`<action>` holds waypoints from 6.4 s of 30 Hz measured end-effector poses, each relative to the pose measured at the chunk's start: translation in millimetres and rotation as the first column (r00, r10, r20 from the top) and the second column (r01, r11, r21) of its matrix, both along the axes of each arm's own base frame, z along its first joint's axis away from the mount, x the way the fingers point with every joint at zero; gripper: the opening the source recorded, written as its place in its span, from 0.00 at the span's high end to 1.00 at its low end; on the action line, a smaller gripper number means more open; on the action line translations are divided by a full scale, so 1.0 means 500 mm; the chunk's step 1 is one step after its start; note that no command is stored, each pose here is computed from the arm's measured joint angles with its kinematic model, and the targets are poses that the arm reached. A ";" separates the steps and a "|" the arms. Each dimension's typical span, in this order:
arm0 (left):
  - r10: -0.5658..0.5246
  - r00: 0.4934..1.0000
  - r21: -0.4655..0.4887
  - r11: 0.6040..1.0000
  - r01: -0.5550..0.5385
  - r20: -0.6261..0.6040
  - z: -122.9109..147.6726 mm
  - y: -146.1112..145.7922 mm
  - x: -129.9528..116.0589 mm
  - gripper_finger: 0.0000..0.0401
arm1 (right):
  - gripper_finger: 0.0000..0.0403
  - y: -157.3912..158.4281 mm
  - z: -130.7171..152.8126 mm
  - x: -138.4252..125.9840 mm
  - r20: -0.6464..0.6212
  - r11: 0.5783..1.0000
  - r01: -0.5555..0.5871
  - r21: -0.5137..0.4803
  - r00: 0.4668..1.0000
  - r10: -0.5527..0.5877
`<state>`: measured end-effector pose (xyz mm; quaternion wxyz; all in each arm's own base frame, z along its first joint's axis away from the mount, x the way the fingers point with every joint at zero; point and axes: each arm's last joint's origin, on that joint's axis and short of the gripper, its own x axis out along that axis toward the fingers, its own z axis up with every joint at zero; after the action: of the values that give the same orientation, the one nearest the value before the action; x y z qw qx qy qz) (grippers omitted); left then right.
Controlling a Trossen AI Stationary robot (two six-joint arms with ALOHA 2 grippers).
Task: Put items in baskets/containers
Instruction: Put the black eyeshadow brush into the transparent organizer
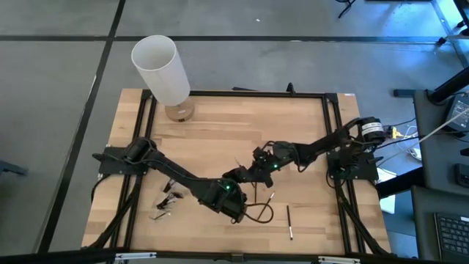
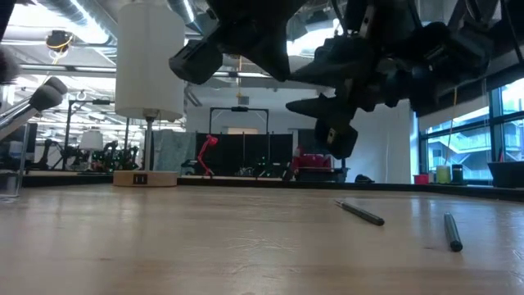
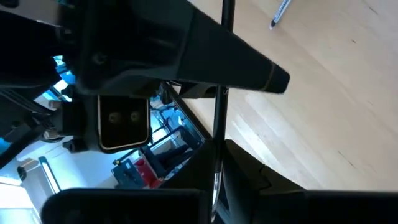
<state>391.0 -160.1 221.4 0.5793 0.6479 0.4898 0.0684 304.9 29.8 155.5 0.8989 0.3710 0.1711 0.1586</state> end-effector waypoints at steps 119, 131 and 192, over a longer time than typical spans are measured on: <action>0.721 0.268 -0.574 0.214 0.790 0.638 0.048 0.227 -0.066 0.77 | 0.96 0.048 0.087 -0.116 0.527 0.549 0.575 -0.607 0.808 -0.264; 0.709 0.289 -0.572 0.194 0.797 0.643 0.048 0.228 -0.065 0.85 | 0.96 0.048 0.084 -0.116 0.518 0.543 0.565 -0.622 0.816 -0.256; 0.474 0.881 -0.916 -0.356 0.188 -0.003 0.203 0.020 -0.363 0.96 | 0.60 0.037 0.134 -0.148 0.225 0.770 0.218 -0.600 0.969 -0.100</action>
<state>209.4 -150.1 322.7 0.9237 -0.2073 0.2845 -0.1514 230.9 48.2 222.4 0.9924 0.0522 0.0997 0.0493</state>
